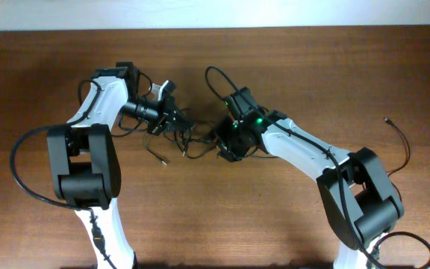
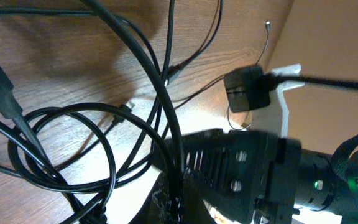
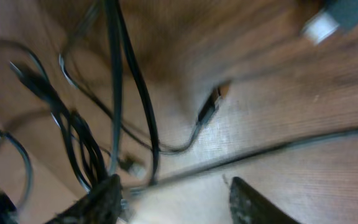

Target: Untangle cables

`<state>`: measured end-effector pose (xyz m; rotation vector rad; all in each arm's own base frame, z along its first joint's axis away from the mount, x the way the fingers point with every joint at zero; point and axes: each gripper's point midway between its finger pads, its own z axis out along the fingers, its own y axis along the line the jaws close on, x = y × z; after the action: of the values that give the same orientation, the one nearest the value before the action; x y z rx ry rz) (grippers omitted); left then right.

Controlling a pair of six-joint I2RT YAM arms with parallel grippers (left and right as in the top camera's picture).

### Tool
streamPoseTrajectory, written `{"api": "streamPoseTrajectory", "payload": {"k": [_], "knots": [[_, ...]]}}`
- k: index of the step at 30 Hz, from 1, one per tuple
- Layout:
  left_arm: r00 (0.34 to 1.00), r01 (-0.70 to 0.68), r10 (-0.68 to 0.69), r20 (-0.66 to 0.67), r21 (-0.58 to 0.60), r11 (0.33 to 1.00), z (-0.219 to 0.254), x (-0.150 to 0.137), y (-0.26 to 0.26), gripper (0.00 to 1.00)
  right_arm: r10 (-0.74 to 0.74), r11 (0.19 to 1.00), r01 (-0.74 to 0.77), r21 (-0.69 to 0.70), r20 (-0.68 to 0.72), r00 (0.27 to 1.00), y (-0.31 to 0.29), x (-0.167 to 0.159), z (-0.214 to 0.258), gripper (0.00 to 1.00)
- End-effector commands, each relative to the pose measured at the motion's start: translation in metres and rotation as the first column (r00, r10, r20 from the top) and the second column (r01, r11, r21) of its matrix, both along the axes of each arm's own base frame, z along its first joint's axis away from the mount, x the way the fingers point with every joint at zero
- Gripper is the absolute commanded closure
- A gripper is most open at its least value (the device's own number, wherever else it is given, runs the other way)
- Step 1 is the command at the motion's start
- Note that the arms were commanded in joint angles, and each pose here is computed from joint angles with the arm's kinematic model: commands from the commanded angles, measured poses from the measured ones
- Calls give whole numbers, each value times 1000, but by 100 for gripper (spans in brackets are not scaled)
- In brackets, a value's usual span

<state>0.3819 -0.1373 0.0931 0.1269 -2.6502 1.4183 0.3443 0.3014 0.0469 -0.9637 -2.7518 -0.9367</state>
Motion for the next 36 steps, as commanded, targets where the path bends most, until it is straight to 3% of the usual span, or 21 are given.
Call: {"api": "streamPoseTrajectory", "payload": {"k": [1,3,4,5,8,11,13,14,16,20,26,30,33,36], "knots": [[1000,-2,2,-1,-36,999,16,-5,-5,100,-128,989,131,-72,45,991,-16,20,-4,62],[1000,10,-10,-6,-37,999,17,-9,-5,100,-27,987,50,-149,151,988,-25,27,-6,78],[1000,26,-25,17,-36,999,16,-9,-5,100,35,985,-3,-170,184,982,-27,28,-6,92],[999,31,-31,19,-20,999,14,-9,-4,100,71,985,-37,-170,197,978,-27,28,-5,96],[999,35,-35,17,0,999,11,-10,-2,100,212,977,-213,-25,258,943,-23,29,26,96],[999,40,-41,29,33,999,6,-9,2,100,309,925,-375,70,440,843,-32,35,81,96],[998,59,-64,28,144,988,-9,-10,14,100,356,865,-495,83,593,722,-44,32,125,96],[997,70,-76,23,210,975,-17,-12,22,100,352,864,-497,82,608,712,-54,31,133,96],[998,68,-69,-11,361,930,-34,-13,43,100,323,895,-438,81,560,763,-89,33,129,96],[998,31,4,-62,556,830,-52,-13,76,100,397,903,-429,-36,458,795,-148,19,98,96],[999,26,-2,-45,556,831,-53,-10,73,96,398,917,-368,-153,281,873,-198,1,71,96],[999,25,0,-44,556,831,-53,-9,74,96,381,884,-462,64,475,793,-172,3,122,96],[999,25,0,-44,556,831,-53,-9,74,95,258,834,-497,241,624,737,-170,10,173,96],[999,25,0,-44,557,830,-53,-9,74,94,204,867,-436,243,624,754,-196,18,173,96]]}}
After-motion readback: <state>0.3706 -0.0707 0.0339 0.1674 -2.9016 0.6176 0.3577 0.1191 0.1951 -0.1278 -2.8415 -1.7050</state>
